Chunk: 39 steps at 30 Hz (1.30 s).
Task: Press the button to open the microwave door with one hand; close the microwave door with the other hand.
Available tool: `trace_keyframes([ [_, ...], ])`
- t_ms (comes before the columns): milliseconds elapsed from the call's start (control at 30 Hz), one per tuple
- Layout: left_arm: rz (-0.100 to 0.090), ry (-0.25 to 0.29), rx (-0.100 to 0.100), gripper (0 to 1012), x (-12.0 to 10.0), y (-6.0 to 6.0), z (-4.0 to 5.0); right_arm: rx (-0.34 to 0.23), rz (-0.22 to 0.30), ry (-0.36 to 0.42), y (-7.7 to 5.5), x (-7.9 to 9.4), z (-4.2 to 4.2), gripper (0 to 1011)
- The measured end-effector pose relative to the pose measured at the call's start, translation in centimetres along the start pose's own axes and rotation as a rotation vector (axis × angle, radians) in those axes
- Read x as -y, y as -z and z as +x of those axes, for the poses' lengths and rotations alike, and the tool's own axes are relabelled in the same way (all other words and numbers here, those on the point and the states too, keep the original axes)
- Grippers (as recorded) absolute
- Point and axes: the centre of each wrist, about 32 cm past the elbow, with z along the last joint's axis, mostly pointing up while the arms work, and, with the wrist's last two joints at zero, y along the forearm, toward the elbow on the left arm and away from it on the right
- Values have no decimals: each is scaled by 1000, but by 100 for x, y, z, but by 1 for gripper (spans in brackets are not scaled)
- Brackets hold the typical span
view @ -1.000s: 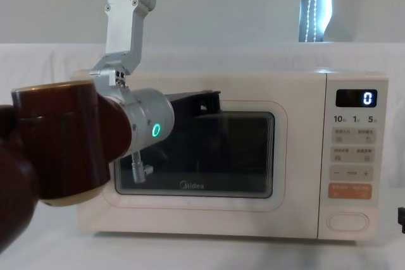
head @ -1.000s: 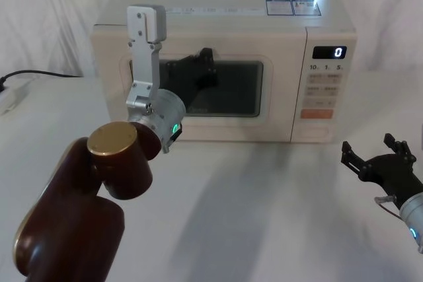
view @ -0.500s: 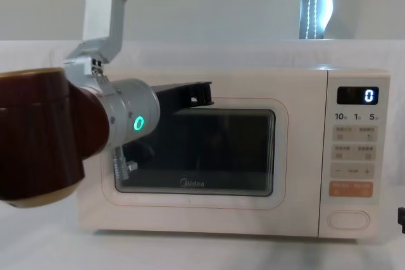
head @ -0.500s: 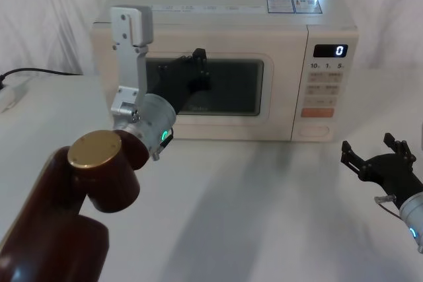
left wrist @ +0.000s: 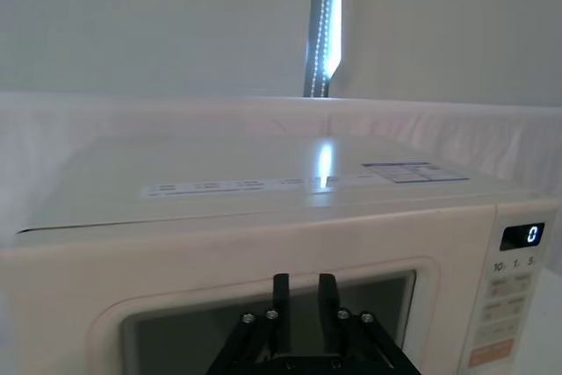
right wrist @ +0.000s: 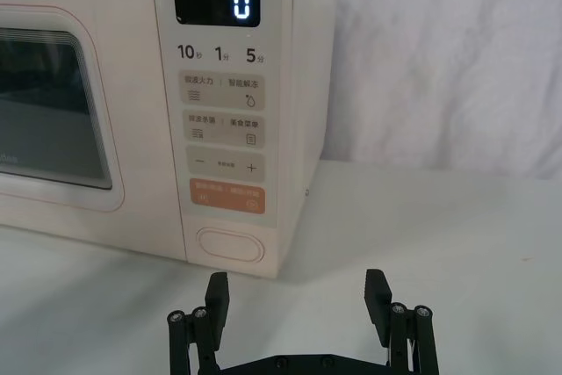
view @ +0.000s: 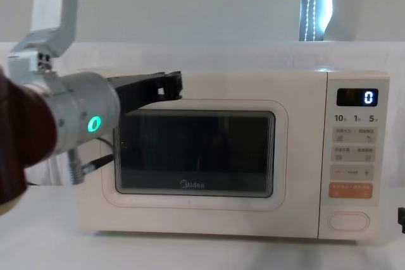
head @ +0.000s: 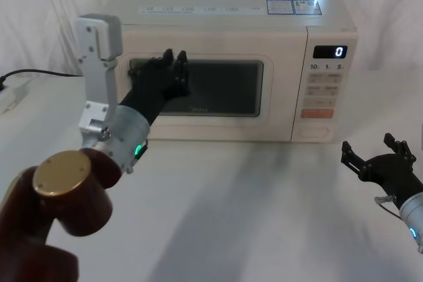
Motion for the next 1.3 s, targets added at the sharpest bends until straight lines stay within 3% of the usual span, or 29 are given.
trace_keyframes([
  [400,3,-46,29,572,-295,33,160,0,0,0,0,0,0,1002],
  [533,4,-62,42,742,-390,69,215,0,0,0,0,0,0,1002],
  [700,13,-89,52,871,-517,133,303,0,0,0,0,0,0,1002],
  [867,33,-125,51,1000,-673,232,394,0,0,0,0,0,0,1002],
  [1300,78,-200,31,1001,-994,465,528,0,0,0,0,0,0,1002],
])
